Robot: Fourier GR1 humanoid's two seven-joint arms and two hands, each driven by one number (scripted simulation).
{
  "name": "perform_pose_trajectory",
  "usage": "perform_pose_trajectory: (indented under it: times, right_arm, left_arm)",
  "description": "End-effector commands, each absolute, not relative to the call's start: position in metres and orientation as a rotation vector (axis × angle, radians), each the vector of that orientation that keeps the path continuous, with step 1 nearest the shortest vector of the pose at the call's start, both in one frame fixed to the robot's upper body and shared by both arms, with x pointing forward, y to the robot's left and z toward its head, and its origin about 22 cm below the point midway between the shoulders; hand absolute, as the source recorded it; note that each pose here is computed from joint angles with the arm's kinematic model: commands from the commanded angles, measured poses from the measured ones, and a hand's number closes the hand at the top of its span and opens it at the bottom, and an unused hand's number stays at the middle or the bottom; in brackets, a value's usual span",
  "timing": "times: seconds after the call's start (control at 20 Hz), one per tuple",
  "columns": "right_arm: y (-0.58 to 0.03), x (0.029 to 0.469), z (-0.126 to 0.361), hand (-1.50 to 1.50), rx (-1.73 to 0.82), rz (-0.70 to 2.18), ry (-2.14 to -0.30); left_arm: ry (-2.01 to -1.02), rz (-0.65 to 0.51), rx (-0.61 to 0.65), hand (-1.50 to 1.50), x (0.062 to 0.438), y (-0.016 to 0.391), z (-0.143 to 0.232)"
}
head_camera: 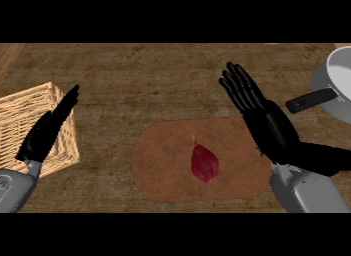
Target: Pick the pear from the cutting board and place it in the pot
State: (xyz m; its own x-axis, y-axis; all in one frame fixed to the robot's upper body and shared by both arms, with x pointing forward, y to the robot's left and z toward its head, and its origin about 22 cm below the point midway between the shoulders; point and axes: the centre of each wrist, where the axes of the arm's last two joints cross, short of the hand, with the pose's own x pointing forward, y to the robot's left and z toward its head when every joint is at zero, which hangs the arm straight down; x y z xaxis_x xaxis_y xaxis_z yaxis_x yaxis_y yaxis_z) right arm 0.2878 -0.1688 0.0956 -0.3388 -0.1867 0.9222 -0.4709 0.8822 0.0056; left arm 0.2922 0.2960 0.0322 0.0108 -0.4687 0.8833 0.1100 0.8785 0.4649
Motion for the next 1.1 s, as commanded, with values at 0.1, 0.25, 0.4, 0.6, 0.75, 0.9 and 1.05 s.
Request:
perform_pose_trajectory:
  times: [0.1,0.25,0.4,0.6,0.75,0.9,1.05]
  right_arm:
    - [-0.239,0.283,0.098,1.50,0.343,0.194,-2.159]
    - [-0.279,0.276,0.104,1.50,0.176,0.079,-2.339]
    - [-0.327,0.257,0.035,-1.50,-0.412,-0.035,-1.906]
    - [-0.291,0.230,0.011,-1.50,-0.242,-0.038,-2.147]
    - [-0.257,0.210,0.005,-1.50,-0.224,-0.051,-2.235]
    - [-0.264,0.195,0.015,-1.50,-0.211,0.062,-2.198]
    - [-0.254,0.182,0.035,-1.50,-0.292,0.264,-2.061]
  left_arm:
    - [-1.594,-0.245,0.269,0.00,0.278,0.279,0.021]
    - [-1.681,-0.024,0.240,0.00,0.280,0.270,0.029]
    - [-1.649,-0.024,0.171,0.00,0.273,0.258,0.021]
    - [-1.697,0.016,0.143,0.00,0.265,0.243,0.023]
    - [-1.680,0.029,0.131,0.00,0.249,0.236,0.013]
    - [-1.668,0.033,0.118,0.00,0.245,0.234,0.014]
    - [-1.705,0.039,0.147,0.00,0.235,0.230,0.010]
